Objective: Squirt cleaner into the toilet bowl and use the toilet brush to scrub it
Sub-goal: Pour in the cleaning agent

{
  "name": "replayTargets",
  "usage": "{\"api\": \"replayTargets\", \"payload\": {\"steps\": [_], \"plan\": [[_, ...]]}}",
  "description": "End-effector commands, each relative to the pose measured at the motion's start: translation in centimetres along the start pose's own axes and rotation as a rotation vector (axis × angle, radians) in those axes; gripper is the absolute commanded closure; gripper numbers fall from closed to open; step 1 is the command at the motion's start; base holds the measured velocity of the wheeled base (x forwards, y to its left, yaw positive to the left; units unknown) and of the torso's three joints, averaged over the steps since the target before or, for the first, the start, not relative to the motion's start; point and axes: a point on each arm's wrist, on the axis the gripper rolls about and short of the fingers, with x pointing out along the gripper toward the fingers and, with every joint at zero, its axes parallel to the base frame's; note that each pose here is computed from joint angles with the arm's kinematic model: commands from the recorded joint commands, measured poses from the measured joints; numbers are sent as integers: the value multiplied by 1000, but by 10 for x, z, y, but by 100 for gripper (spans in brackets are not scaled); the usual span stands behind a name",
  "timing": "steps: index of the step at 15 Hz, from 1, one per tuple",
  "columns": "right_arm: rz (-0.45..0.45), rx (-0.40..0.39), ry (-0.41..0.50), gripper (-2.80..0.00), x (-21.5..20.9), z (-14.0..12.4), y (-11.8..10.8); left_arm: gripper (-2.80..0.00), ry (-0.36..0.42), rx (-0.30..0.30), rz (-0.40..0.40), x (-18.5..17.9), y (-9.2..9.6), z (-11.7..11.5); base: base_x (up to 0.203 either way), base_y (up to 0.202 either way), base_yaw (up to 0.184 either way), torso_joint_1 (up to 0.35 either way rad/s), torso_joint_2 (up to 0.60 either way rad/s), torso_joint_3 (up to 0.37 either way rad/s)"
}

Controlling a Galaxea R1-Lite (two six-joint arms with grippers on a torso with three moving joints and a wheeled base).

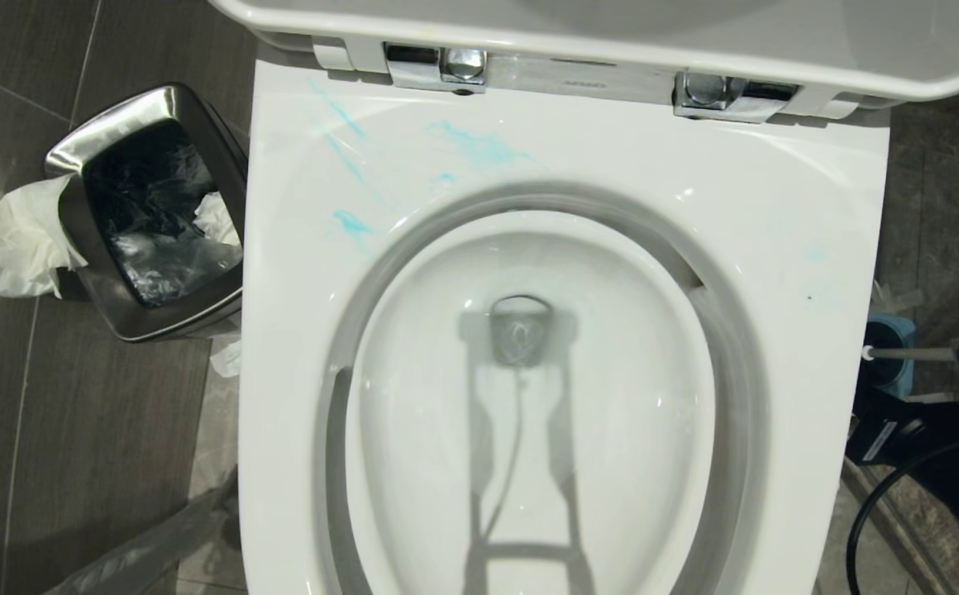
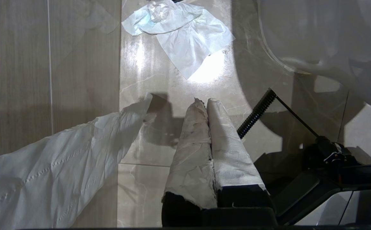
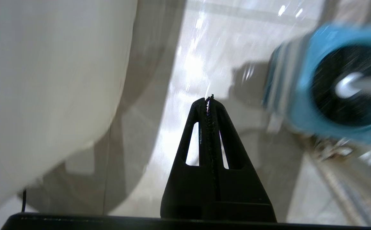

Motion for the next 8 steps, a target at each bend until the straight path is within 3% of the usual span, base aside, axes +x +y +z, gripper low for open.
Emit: {"api": "replayTargets", "payload": {"steps": [1,3,8], "plan": [[11,-1,95,0,16,-22,-3,0,2,1,0,0,0,0,0,0,0,0,0,0],[48,-75,118,0,20,-32,-3,0,2,1,0,0,0,0,0,0,0,0,0,0],[134,-105,79,0,22,-30,-1,0,2,1,0,0,0,0,0,0,0,0,0,0]]}}
